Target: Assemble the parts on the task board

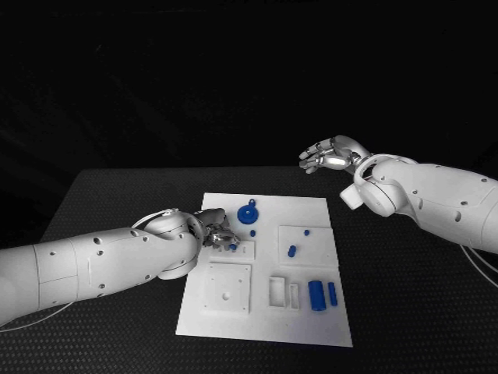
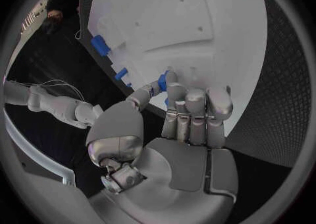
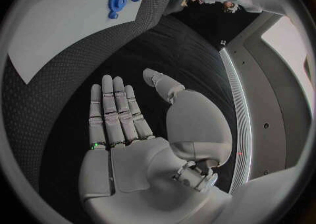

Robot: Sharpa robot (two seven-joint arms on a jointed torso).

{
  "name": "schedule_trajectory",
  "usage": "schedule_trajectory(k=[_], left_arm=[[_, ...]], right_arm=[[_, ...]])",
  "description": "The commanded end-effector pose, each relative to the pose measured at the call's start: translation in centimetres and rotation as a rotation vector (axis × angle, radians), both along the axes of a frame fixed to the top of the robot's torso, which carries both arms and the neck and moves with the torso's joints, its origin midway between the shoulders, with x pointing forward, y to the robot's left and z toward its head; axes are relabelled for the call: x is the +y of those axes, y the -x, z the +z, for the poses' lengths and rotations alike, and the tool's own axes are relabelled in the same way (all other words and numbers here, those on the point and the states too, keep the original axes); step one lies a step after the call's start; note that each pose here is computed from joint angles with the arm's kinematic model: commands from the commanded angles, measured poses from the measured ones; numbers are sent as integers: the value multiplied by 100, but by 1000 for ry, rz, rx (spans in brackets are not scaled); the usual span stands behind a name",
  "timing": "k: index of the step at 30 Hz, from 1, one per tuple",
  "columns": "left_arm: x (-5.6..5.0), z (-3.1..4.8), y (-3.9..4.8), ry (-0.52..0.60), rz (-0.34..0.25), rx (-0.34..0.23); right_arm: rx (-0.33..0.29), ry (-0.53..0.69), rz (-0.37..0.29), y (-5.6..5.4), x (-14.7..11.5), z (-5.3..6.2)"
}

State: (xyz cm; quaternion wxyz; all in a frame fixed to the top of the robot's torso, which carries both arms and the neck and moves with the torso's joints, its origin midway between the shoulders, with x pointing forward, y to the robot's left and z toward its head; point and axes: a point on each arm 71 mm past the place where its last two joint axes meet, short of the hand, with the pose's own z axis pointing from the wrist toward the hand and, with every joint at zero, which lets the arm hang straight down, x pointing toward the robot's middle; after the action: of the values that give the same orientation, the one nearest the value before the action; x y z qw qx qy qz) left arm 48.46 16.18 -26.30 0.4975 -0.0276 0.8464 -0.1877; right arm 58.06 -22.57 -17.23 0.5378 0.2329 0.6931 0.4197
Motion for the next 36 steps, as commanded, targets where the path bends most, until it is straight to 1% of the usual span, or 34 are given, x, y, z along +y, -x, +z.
schedule_trajectory(k=[1,4,8,14,17,20,26,31,36], left_arm=[[-27,0,8,12,-13,4],[-46,9,9,8,-24,-11],[-64,6,13,7,-37,-14],[-65,10,30,-17,-62,-59],[-67,29,36,-25,-72,-89],[-82,38,47,-21,-77,-102],[-52,-14,86,-22,-76,-122],[-27,-37,103,-22,-73,-112],[-30,-61,121,-19,-70,-76]], right_arm=[[4,0,18,7,19,-4],[4,0,19,7,24,-4],[5,0,19,7,19,-4],[7,2,14,3,6,-7],[6,2,13,1,6,-6],[7,2,14,3,7,-7],[6,2,13,5,-2,-6],[7,2,12,5,-7,-6],[7,2,12,4,-7,-7]])
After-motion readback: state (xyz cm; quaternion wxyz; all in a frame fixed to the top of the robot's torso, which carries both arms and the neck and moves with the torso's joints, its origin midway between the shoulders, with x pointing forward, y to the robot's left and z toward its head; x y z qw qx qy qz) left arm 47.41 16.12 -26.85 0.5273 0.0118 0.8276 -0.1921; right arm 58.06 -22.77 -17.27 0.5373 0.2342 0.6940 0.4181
